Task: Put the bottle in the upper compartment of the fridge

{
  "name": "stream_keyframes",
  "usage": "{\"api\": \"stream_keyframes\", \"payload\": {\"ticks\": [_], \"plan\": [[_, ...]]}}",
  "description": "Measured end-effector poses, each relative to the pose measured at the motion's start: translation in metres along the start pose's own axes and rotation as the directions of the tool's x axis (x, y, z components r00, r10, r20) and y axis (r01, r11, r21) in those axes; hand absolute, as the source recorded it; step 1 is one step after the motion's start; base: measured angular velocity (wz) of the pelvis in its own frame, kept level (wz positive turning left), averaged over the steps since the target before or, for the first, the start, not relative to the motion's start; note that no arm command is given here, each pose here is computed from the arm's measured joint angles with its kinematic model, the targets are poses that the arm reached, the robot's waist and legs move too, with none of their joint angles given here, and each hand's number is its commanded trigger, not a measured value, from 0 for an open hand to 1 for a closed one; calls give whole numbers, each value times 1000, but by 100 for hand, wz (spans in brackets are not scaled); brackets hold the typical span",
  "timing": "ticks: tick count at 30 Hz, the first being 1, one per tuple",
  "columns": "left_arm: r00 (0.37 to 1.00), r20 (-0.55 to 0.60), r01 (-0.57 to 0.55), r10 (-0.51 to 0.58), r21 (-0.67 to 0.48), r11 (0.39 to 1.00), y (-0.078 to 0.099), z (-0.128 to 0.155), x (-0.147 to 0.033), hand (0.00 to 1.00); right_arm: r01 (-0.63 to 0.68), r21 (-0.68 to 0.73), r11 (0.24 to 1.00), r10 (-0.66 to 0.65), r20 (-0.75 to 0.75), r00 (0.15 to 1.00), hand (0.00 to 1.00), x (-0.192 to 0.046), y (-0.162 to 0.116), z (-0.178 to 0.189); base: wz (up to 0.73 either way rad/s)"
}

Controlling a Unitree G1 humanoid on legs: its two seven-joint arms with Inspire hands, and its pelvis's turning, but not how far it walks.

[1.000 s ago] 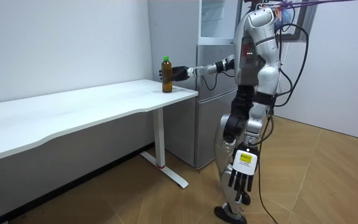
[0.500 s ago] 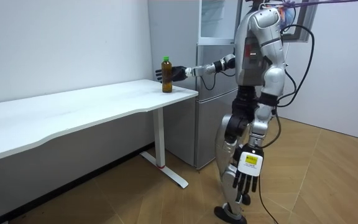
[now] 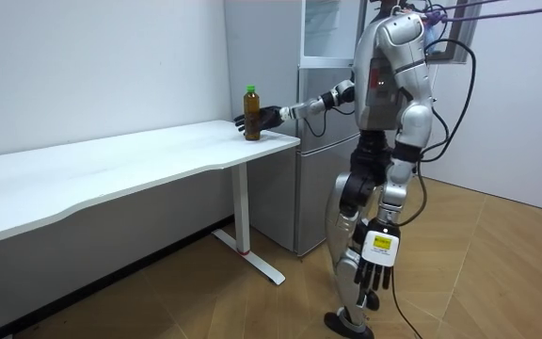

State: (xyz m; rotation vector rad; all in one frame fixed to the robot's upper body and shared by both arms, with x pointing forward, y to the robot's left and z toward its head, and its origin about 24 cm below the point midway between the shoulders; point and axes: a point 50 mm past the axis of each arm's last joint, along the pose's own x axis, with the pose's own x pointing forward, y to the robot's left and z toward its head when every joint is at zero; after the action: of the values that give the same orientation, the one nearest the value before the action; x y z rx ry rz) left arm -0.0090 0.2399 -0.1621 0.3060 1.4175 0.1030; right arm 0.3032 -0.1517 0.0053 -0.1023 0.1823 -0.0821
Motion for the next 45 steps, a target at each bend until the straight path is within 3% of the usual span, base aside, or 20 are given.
{"api": "stream_keyframes", "payload": {"ticks": [10,28,31,36,45], "plan": [[1000,8,-5,5,-5,1000,1,0,-1,0,-25,-8,1000,25,-14,1000,100,3,-4,-2,0],[999,39,-26,27,-33,999,7,7,-1,0,-205,50,978,206,-24,978,100,1,2,0,-3],[999,46,-25,27,-48,999,7,6,-1,0,-255,31,966,254,35,967,100,-6,5,16,-22],[997,58,-37,41,-75,997,14,4,0,0,-357,-20,934,348,278,895,100,-19,7,77,-15],[995,58,-81,87,-108,991,19,-1,-1,0,-390,-83,917,379,484,789,100,-47,-1,124,-14]]}}
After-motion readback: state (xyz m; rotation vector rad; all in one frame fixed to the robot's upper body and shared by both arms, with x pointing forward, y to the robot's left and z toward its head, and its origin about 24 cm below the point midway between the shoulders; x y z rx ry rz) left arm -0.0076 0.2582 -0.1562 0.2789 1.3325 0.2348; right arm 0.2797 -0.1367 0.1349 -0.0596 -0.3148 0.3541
